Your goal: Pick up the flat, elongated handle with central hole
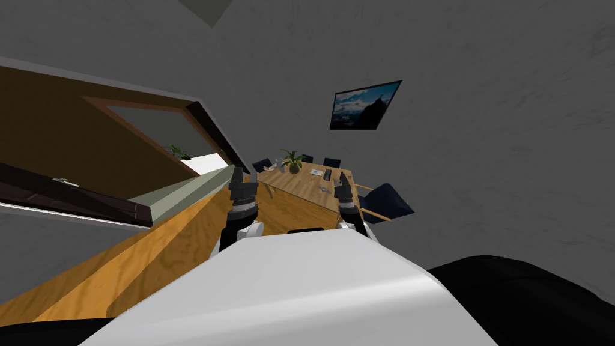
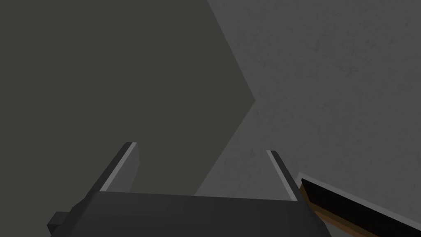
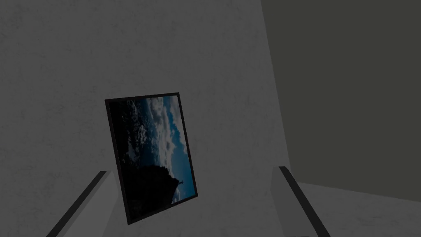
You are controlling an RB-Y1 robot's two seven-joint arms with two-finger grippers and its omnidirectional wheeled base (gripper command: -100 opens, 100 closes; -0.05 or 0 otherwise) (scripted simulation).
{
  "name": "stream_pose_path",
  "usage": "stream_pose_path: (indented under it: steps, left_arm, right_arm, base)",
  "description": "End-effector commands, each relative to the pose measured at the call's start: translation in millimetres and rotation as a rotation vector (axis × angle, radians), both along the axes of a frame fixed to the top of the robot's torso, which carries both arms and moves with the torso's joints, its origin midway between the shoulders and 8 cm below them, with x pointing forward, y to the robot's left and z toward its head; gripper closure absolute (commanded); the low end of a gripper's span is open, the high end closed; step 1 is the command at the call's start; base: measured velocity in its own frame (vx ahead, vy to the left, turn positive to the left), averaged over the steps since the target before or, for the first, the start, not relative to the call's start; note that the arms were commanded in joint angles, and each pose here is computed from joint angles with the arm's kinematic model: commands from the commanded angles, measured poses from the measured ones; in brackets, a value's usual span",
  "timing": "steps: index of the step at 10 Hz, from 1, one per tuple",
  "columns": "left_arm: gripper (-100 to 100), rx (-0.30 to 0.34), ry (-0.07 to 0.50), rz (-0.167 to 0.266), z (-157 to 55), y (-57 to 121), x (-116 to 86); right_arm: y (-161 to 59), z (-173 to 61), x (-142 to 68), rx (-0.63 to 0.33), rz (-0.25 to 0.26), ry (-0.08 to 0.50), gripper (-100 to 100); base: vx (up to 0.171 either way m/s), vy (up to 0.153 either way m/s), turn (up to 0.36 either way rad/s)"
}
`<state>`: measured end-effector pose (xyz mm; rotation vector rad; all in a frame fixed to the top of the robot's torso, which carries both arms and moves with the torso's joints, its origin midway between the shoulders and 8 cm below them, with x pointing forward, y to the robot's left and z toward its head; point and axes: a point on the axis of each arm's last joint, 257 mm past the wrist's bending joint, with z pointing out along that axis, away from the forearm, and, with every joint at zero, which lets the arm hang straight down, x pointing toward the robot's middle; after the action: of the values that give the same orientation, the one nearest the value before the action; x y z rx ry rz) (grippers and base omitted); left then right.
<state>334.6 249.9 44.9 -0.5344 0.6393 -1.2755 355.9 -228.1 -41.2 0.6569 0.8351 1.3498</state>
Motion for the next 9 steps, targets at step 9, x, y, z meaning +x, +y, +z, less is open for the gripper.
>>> stream_pose_path:
  steps: [9]
  left_arm:
    - [0,0.0,0.0,0.0,0,0.0,0]
  right_arm:
    - [52,-151,-32,-0.041,0.242,0.364,-100]
  base:
    - [-0.017,0.137,0.133]
